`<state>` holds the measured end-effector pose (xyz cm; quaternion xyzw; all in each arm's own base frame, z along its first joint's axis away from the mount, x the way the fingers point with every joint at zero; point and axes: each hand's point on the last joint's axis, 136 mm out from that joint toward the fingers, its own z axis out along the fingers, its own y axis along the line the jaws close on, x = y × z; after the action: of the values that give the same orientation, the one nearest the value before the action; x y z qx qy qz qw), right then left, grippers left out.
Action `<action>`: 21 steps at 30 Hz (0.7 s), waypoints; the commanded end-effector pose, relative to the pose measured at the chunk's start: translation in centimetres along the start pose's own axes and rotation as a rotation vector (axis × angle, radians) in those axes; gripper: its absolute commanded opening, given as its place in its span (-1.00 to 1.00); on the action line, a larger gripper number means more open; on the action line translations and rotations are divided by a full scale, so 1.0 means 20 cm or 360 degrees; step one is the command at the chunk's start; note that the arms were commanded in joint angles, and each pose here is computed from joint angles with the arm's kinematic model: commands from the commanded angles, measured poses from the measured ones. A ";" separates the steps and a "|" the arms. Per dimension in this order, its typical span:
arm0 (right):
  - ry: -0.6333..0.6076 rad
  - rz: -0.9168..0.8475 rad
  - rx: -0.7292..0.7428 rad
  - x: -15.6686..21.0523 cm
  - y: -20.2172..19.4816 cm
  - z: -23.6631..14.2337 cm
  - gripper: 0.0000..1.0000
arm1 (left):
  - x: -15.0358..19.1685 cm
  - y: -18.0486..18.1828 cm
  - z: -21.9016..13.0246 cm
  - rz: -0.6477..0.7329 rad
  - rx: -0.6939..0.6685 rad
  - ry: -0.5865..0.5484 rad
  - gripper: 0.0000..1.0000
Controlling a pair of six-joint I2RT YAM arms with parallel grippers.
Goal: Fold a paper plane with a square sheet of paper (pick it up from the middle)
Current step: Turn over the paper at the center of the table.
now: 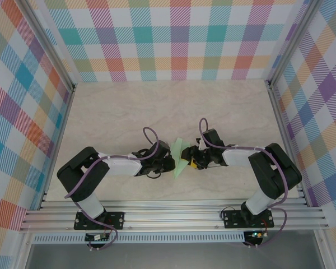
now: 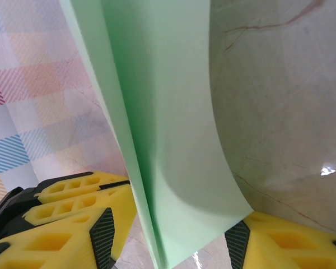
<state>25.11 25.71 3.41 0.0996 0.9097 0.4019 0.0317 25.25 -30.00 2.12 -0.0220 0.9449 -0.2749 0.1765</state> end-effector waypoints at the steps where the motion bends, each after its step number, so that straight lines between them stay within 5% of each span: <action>1: 0.0039 0.0000 -0.0009 0.04 -0.01 0.02 0.14 | 0.00 0.03 -0.03 -0.0029 -0.0005 -0.0001 -0.72; 21: 0.0039 -0.0036 -0.0085 0.01 0.05 0.02 0.09 | -0.02 0.03 -0.03 -0.0061 0.0035 -0.0009 -0.73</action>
<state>24.88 26.15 3.62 0.0907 0.9056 0.4134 0.0285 25.28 -29.68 2.10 -0.0307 0.9427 -0.2846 0.1713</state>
